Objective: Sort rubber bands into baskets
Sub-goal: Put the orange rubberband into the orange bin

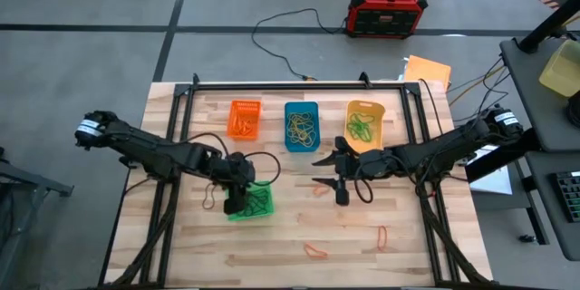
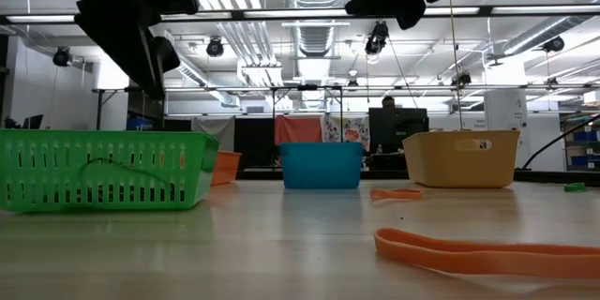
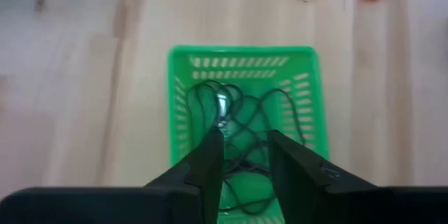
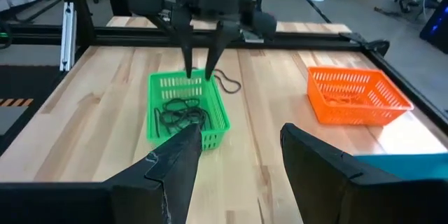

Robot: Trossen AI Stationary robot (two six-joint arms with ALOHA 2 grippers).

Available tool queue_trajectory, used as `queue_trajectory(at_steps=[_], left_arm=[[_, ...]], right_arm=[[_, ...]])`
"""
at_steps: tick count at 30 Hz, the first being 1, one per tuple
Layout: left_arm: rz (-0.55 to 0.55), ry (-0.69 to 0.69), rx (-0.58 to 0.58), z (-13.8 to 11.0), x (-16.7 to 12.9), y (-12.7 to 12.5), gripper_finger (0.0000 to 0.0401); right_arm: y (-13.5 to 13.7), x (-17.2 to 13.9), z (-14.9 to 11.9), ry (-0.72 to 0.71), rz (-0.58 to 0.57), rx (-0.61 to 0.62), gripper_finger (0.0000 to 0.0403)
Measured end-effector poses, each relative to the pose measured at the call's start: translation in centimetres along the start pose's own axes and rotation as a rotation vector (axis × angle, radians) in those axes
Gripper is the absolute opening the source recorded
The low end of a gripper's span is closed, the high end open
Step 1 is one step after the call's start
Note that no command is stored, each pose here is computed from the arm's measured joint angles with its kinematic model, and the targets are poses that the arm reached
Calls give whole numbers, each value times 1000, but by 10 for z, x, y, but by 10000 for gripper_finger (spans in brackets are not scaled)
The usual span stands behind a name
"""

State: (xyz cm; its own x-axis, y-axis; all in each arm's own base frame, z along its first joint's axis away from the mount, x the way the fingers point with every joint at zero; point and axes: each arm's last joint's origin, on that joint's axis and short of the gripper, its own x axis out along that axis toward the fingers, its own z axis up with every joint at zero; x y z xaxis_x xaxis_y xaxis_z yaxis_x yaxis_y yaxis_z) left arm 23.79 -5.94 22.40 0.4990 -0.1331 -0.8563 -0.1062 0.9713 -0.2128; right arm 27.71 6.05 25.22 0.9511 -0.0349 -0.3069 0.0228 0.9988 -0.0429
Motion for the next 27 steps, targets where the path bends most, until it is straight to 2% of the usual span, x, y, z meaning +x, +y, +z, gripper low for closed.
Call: queue_trajectory(at_steps=[5,11,18,23,27], left_arm=[[47,-22,48,1,0,1,115],[126,-106,101,3,-11,3,114],[200,-297,155,6,-45,6,111],[185,-478,225,14,-61,3,111],[178,-545,261,20,-64,0,111]], right_arm=[[0,1,-6,56,-4,54,192],[2,10,-16,105,-26,109,192],[2,22,-47,321,-65,46,192],[3,29,-75,507,-74,-49,192],[4,36,-89,575,-72,-66,192]])
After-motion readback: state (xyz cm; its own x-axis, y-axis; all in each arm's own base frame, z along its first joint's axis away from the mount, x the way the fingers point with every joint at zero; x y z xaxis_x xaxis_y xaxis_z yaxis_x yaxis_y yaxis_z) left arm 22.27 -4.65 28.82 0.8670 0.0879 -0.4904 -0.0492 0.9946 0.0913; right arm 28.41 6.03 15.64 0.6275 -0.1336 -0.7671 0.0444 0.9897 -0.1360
